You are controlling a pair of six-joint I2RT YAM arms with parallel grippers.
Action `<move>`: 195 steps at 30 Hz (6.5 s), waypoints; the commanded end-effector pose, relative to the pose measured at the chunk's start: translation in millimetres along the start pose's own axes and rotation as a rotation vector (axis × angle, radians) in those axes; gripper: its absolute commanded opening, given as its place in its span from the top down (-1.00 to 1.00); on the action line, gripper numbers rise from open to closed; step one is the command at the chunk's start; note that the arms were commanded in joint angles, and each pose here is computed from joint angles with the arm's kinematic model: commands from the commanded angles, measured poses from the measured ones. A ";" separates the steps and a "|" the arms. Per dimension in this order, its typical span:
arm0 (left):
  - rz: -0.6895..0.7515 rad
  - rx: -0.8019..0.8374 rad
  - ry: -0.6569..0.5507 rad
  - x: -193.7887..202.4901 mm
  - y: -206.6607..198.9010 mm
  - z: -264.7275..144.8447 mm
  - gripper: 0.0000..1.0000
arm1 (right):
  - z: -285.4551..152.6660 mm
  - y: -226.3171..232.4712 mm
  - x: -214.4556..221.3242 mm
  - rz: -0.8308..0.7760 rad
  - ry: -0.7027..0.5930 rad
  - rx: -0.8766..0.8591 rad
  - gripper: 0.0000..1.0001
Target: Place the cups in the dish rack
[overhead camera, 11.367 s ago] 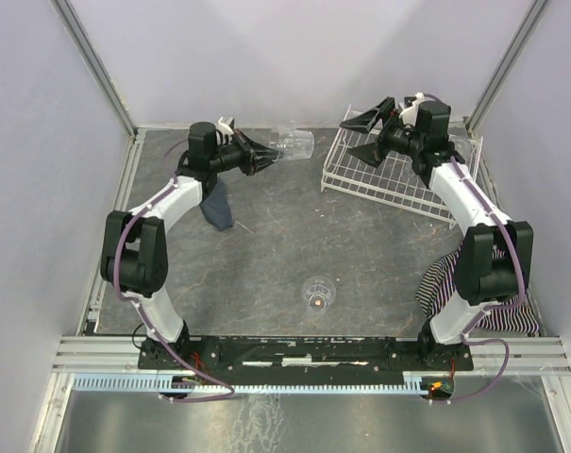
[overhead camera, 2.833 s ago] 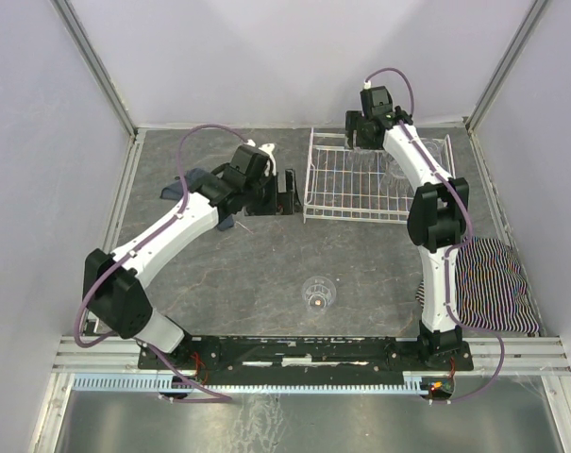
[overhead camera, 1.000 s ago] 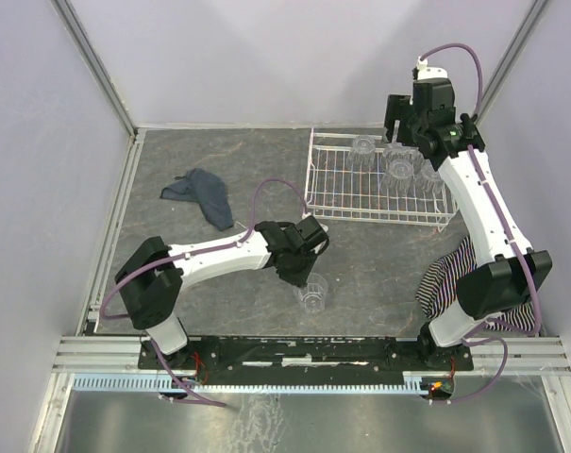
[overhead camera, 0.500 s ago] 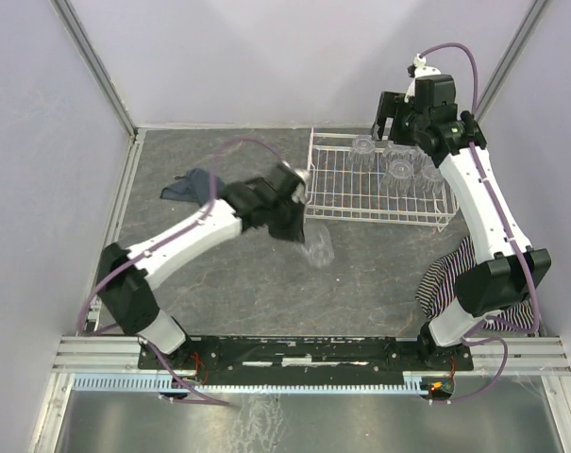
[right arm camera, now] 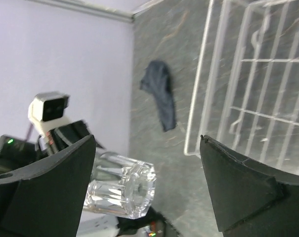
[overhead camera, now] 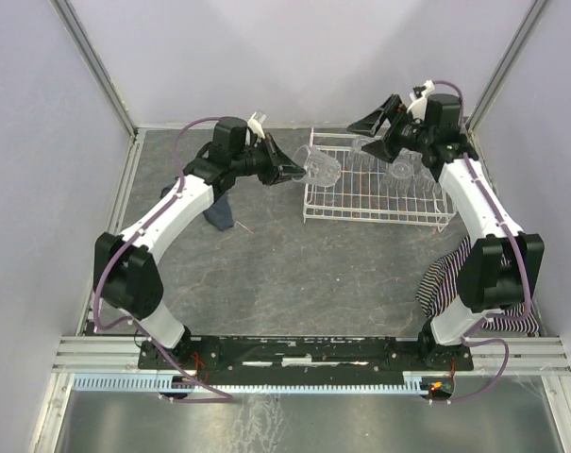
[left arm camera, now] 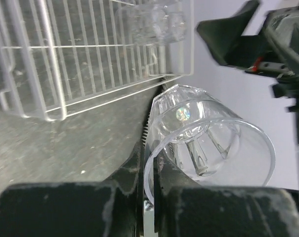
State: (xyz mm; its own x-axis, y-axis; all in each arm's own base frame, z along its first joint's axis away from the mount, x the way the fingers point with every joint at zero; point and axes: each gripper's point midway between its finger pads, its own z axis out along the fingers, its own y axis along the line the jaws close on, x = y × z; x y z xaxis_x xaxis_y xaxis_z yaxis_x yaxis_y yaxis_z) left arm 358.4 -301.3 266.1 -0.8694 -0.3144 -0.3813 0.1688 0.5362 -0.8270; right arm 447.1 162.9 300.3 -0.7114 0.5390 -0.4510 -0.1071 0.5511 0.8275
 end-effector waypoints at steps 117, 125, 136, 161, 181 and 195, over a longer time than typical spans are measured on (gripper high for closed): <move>-0.168 0.252 -0.126 -66.5 -3.6 9.4 0.02 | 10.4 71.0 26.3 0.273 0.017 -0.353 0.80; -0.161 0.095 -0.142 -60.9 40.5 0.1 -0.05 | 3.8 17.2 27.3 -0.002 0.013 -0.018 0.81; -0.133 0.025 -0.145 -60.2 54.5 -6.2 -0.10 | -14.9 -68.8 12.5 -0.322 -0.009 0.438 0.83; -0.105 -0.017 -0.123 -66.1 60.5 -3.2 -0.11 | 33.2 -133.2 5.9 -0.574 0.043 0.682 0.90; -0.100 -0.036 -0.137 -77.8 68.7 -6.8 -0.11 | 63.9 -141.3 12.7 -0.638 0.086 0.727 0.84; -0.096 -0.040 -0.134 -76.3 70.9 -7.3 -0.12 | 50.8 -137.9 13.0 -0.681 0.077 0.756 -0.63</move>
State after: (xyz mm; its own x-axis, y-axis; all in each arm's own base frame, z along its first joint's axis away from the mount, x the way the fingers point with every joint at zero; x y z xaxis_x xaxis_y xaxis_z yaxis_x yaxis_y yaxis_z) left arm 426.4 -234.7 229.6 -0.8214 -0.4860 -0.2985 0.0065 0.5154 -0.8569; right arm 482.7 128.1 131.6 -0.7700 -0.0575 -0.6355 -0.0626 0.9979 -0.0144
